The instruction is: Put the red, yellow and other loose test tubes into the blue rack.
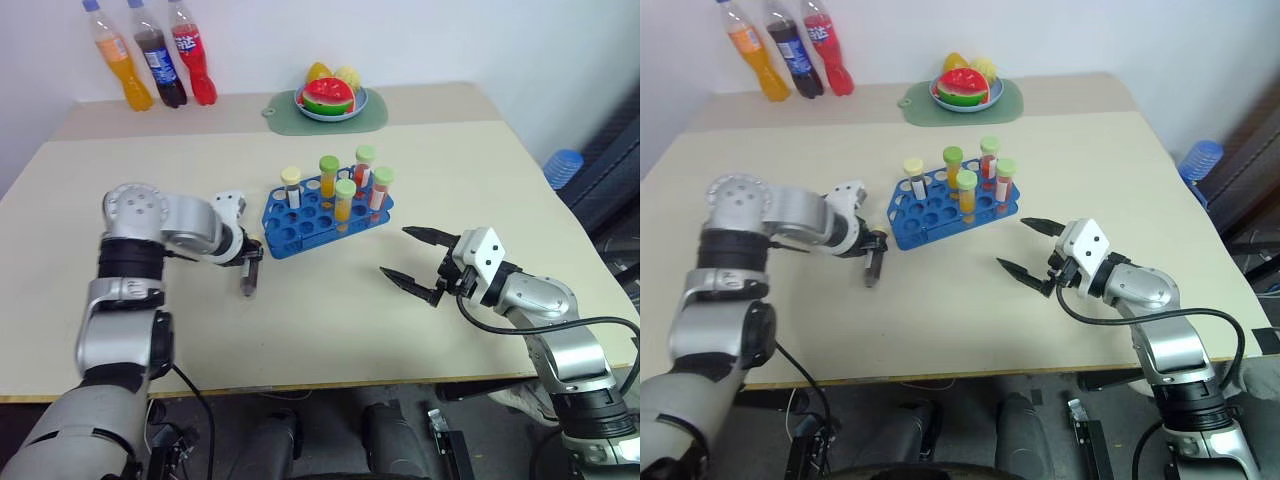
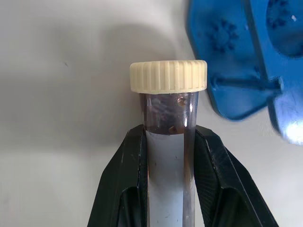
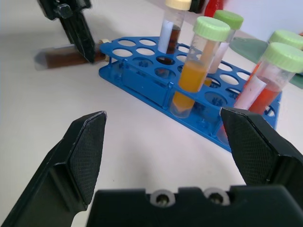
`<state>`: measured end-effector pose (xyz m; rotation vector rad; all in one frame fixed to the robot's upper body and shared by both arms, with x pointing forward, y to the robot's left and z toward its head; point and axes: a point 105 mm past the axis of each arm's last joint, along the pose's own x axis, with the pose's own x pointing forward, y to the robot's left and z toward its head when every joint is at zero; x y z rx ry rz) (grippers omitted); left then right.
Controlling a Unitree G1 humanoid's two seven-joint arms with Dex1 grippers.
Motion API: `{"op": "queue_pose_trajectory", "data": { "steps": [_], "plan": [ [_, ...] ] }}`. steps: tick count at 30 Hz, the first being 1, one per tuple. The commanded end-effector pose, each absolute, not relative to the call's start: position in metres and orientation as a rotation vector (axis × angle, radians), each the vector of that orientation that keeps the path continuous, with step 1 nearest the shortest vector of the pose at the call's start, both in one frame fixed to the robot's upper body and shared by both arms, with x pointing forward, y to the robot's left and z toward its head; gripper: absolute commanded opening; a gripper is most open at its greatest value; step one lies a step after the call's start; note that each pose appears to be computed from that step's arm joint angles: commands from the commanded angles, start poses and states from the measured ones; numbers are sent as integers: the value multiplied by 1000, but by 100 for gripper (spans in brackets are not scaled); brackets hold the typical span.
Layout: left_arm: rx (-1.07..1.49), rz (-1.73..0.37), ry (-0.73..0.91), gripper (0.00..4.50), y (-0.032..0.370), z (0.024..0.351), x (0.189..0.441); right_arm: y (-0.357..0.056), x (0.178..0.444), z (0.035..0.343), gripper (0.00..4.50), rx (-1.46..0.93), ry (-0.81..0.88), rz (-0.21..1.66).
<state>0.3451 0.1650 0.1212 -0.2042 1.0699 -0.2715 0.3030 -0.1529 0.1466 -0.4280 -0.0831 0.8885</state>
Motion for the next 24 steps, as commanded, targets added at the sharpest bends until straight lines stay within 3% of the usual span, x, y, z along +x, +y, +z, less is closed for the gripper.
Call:
{"op": "queue_pose_trajectory", "data": {
  "steps": [1,4,7,9,18,24],
  "plan": [
    [-152,-415,933,75,176,150,321,-153,308,155,425,-437,-121,885],
    [-38,-495,784,75,179,167,299,-153,314,154,425,-440,-132,876],
    [-78,-580,336,75,167,210,301,-153,319,155,425,-430,-137,879],
    [-65,-700,152,75,155,224,291,-154,322,155,425,-429,-136,882],
    [302,-674,-291,75,111,207,320,-174,319,151,425,-410,-77,853],
    [256,-685,-374,75,80,181,345,-193,304,153,425,-427,-28,811]
  ]
}}
